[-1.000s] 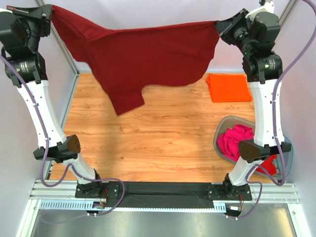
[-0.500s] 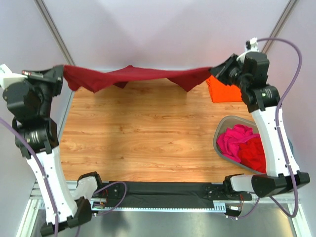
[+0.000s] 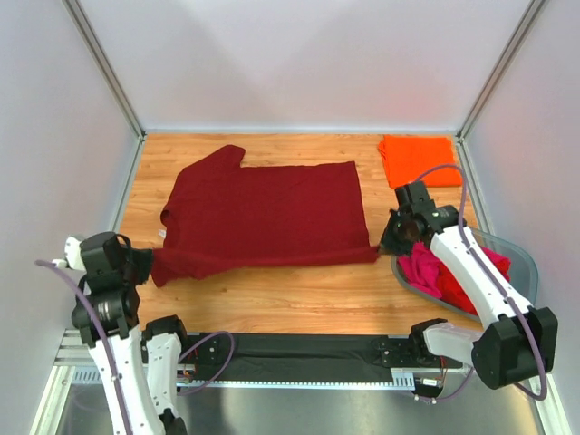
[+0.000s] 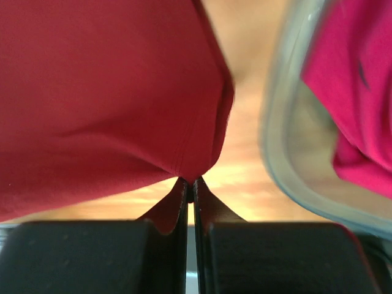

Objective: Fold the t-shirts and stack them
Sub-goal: Flatten the tshirt out, then fold the tshirt

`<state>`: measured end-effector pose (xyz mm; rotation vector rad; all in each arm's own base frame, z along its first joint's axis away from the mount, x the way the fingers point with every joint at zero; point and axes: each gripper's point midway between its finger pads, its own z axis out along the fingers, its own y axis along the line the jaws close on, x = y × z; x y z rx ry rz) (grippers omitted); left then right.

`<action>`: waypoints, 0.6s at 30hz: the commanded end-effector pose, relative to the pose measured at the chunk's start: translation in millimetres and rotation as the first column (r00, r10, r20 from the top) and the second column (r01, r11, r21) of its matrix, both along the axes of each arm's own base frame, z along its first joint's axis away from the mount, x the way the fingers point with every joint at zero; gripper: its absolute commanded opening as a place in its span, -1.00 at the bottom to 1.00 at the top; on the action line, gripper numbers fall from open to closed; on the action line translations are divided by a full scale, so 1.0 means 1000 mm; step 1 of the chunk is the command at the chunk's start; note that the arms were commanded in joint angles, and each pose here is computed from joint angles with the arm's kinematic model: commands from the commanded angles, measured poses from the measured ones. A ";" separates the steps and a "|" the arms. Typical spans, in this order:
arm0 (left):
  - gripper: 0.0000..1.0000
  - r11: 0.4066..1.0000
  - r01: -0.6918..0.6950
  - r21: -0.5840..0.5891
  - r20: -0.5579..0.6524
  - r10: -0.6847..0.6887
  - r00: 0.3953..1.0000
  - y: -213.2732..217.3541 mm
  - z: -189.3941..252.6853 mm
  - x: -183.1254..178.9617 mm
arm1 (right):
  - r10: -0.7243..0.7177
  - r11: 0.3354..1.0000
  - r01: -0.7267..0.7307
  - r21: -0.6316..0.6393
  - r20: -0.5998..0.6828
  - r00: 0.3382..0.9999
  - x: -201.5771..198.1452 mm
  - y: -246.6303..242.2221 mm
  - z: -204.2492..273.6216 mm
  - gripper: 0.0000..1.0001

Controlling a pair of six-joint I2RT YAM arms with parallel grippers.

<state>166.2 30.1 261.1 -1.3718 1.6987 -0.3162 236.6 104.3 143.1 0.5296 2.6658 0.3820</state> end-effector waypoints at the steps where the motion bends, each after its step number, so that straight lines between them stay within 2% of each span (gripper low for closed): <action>1: -1.00 0.998 0.027 -0.058 -0.235 -0.040 0.971 -0.007 -0.063 -0.018 | 0.037 0.995 -0.043 -0.085 -0.065 0.997 -0.025 -0.016 -0.022 -0.99; 8: -1.00 0.967 0.187 -0.172 -0.413 -0.244 0.877 -0.020 -0.125 0.007 | 0.069 0.989 -0.079 -0.123 -0.087 0.994 -0.021 -0.019 -0.051 -0.99; 13: -1.00 0.956 0.235 -0.175 -0.484 -0.292 0.825 -0.014 -0.141 0.015 | 0.075 0.978 -0.095 -0.185 -0.114 0.991 -0.007 -0.025 -0.070 -0.99; 18: -1.00 0.951 0.258 -0.172 -0.532 -0.310 0.788 -0.006 -0.150 0.027 | 0.083 0.978 -0.106 -0.181 -0.129 0.988 0.010 -0.020 -0.078 -0.99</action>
